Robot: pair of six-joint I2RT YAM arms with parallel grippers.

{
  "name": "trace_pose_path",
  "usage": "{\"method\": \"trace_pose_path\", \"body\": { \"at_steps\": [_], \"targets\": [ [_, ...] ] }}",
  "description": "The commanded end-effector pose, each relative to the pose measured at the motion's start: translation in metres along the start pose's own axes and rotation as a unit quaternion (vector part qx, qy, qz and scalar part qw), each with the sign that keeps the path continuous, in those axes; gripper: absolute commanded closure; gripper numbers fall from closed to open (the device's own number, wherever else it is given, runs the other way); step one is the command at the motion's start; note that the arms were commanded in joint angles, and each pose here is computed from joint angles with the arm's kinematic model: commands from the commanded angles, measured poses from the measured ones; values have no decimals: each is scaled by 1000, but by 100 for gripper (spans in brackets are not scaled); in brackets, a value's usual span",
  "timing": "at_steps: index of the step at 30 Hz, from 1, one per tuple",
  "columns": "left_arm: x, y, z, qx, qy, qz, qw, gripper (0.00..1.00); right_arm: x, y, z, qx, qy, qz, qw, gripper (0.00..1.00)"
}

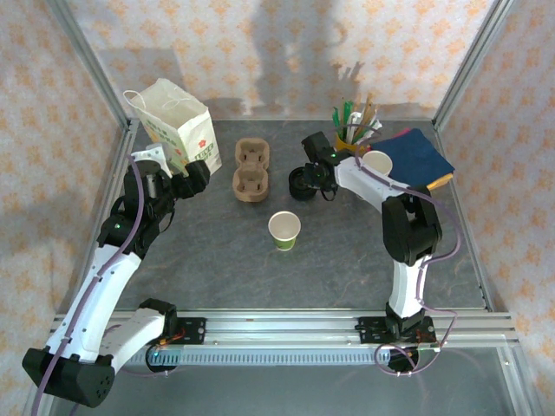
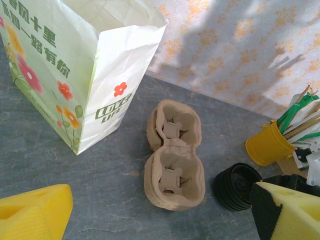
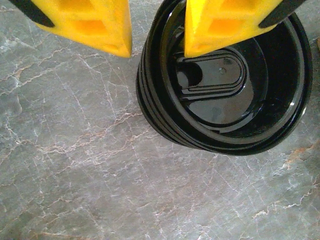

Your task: Pack the takeout coffee

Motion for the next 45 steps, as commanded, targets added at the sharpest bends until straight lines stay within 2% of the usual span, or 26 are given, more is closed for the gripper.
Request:
{"method": "trace_pose_path", "body": {
  "at_steps": [1,10,21,26,33,37,45],
  "targets": [
    [-4,0,1,-1,-3,12,1000,7,2,-1,-13,-14,1,-3,1000,74],
    [-6,3,1,3,-1,15,1000,7,5,3,-15,-16,3,-14,1000,88],
    [-13,10,10,24,-16,39,999,7,14,-9,-18,-26,0,-52,998,90],
    [-42,26,30,77,-40,108,990,10,18,-10,-13,-27,9,-82,996,92],
    [-86,63,68,163,-77,174,968,12,15,-13,-11,-29,18,-95,995,92],
    [-97,92,92,207,-71,164,962,14,15,-18,-13,-35,20,-100,994,92],
    [-106,140,120,258,-90,151,950,15,19,-27,-15,-41,25,-115,992,93]
  ]
}}
Point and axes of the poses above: each hand's point on the last joint's axis, 136 mm out from that joint toward the fingers, its own y axis out along the fingers, its own x axis along the line the jaws close on, z = x × y, the point moved 1 cm from there along -y, back along the fingers, and after that the axes turned 14 degrees about -y, right-handed, at the moved point
